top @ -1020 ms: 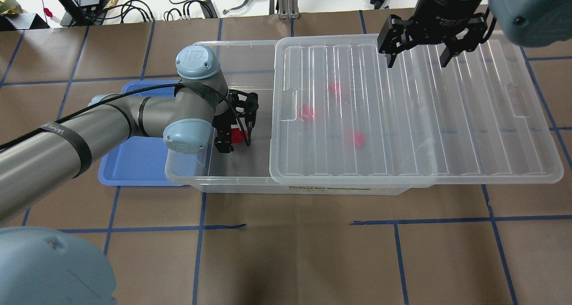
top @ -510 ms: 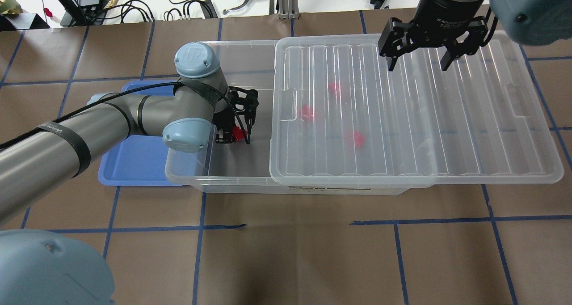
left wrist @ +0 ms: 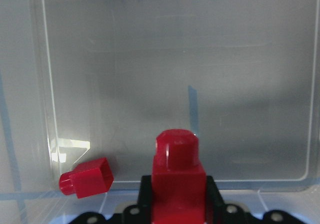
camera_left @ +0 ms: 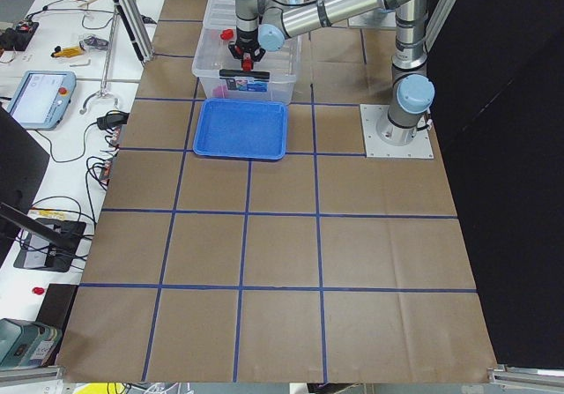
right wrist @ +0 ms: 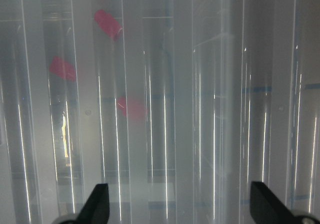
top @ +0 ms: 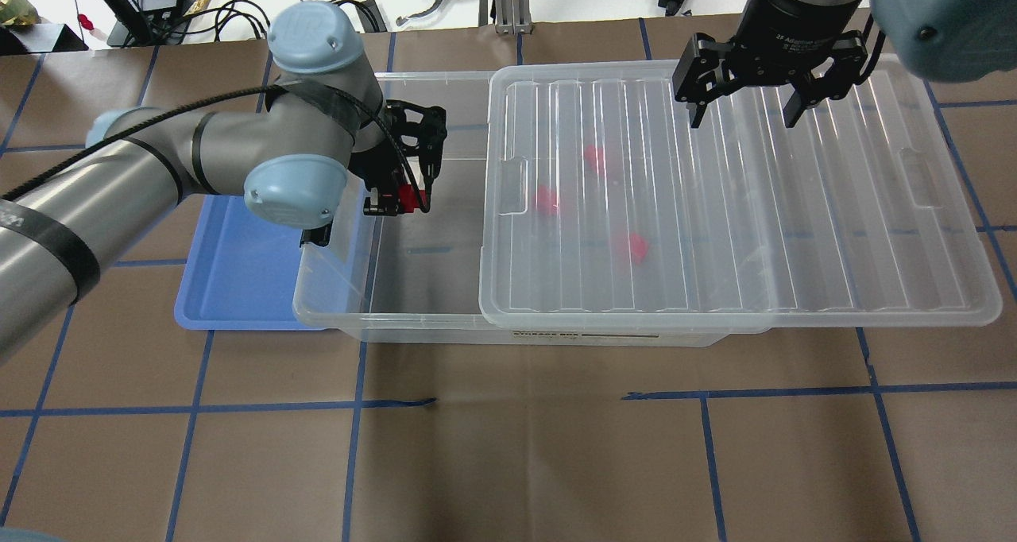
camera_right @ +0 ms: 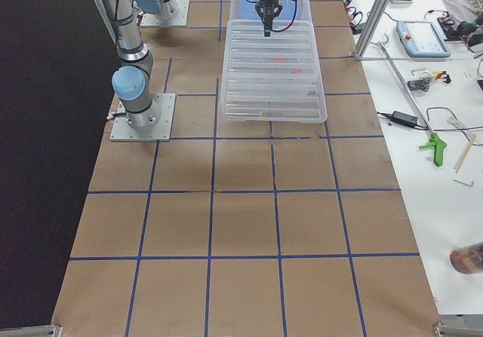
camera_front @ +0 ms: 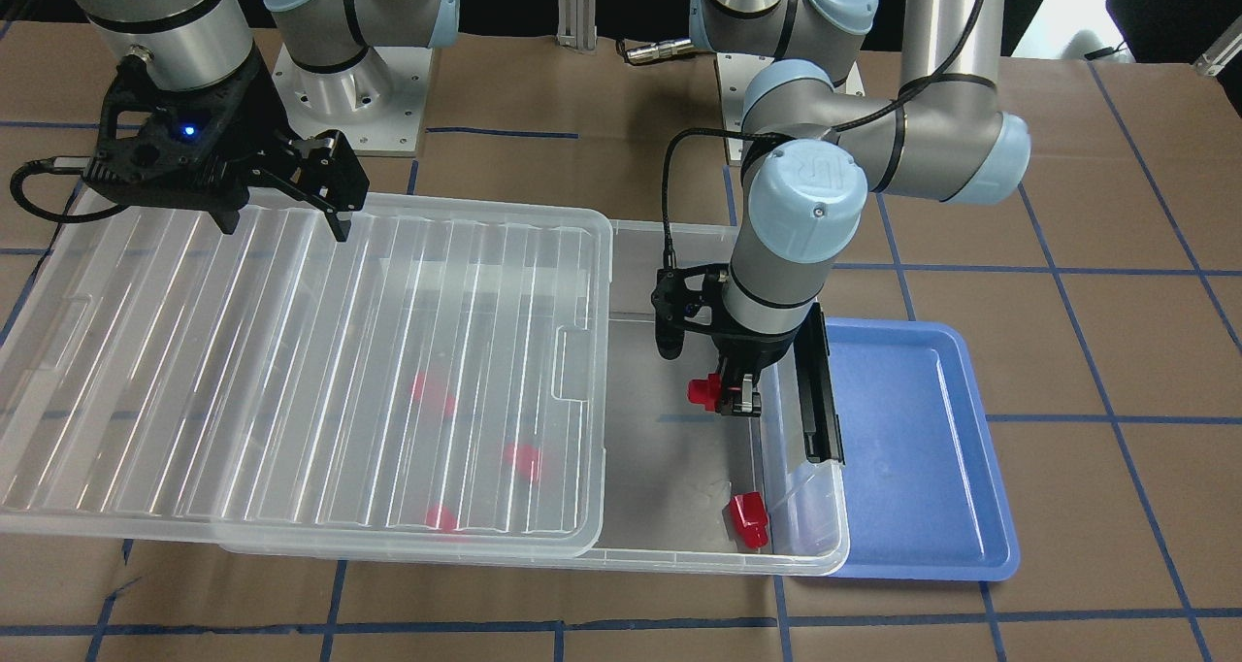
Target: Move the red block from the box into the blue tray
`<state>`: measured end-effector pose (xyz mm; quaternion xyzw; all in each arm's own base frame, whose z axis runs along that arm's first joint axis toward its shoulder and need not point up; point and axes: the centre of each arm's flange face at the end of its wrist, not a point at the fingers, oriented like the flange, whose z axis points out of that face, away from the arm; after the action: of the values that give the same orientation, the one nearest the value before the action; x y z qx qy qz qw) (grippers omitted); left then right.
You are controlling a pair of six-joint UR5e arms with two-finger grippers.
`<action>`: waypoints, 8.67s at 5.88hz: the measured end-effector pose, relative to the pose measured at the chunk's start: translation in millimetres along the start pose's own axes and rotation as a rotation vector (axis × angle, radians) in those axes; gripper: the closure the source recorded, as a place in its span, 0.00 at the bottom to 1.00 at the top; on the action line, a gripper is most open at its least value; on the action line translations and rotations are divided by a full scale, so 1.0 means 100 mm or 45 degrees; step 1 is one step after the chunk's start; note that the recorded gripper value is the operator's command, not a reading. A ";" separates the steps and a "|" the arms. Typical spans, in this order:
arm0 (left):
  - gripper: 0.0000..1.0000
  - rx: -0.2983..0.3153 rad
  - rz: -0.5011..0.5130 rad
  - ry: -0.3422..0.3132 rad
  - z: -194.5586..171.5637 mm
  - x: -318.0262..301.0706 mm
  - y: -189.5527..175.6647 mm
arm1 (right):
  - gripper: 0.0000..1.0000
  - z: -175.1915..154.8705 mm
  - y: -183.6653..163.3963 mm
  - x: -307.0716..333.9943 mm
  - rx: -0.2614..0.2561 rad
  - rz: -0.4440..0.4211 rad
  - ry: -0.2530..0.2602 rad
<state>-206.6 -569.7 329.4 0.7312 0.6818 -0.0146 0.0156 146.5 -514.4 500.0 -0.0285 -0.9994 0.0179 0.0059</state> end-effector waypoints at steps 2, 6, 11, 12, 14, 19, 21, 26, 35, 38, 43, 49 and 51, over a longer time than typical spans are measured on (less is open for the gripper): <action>0.82 -0.006 0.003 0.064 -0.78 -0.01 0.02 | 0.00 0.04 -0.02 0.02 -0.007 0.000 0.002; 0.82 -0.011 0.073 0.065 -1.10 -0.05 1.29 | 0.00 0.12 -0.29 1.05 -0.010 0.065 0.021; 0.82 -0.014 0.055 0.050 -0.33 0.03 2.12 | 0.00 0.70 -0.47 3.40 -0.070 0.144 0.021; 0.82 -0.025 0.075 0.016 0.16 0.12 2.20 | 0.00 0.91 -0.48 3.75 -0.078 0.138 0.017; 0.66 -0.045 0.122 -0.026 1.08 0.10 2.27 | 0.00 1.29 -0.45 3.95 -0.096 0.136 0.006; 0.02 -0.044 0.084 -0.037 0.52 0.03 2.22 | 0.00 1.55 -0.35 3.57 -0.110 0.093 -0.015; 0.02 -0.004 0.022 0.061 -0.76 -0.02 2.14 | 0.00 1.57 -0.28 3.36 -0.120 0.062 -0.025; 0.02 -0.013 -0.255 0.129 -1.78 0.14 1.48 | 0.00 1.58 -0.26 2.75 -0.126 -0.049 -0.035; 0.02 -0.051 -1.930 -0.033 -1.91 0.34 0.85 | 0.00 1.63 -0.33 1.90 -0.120 -0.164 -0.136; 0.02 -0.049 -1.946 -0.037 -1.94 0.71 0.88 | 0.00 1.64 -0.33 1.60 -0.123 -0.191 -0.141; 0.02 0.076 -1.944 0.074 -1.88 0.72 0.77 | 0.00 0.36 -0.31 1.22 -0.036 -0.116 -0.083; 0.01 0.009 -1.936 0.092 -1.81 0.70 0.77 | 0.00 0.08 -0.14 0.49 -0.045 -0.075 -0.049; 0.01 0.005 -1.934 0.089 -1.80 0.69 0.77 | 0.00 -0.01 0.00 0.20 -0.047 -0.003 -0.045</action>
<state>-125.4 -498.5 506.8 0.0609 0.9979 0.0008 -0.0217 126.3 -512.7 501.2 -0.0271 -0.9996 -0.0003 -0.0123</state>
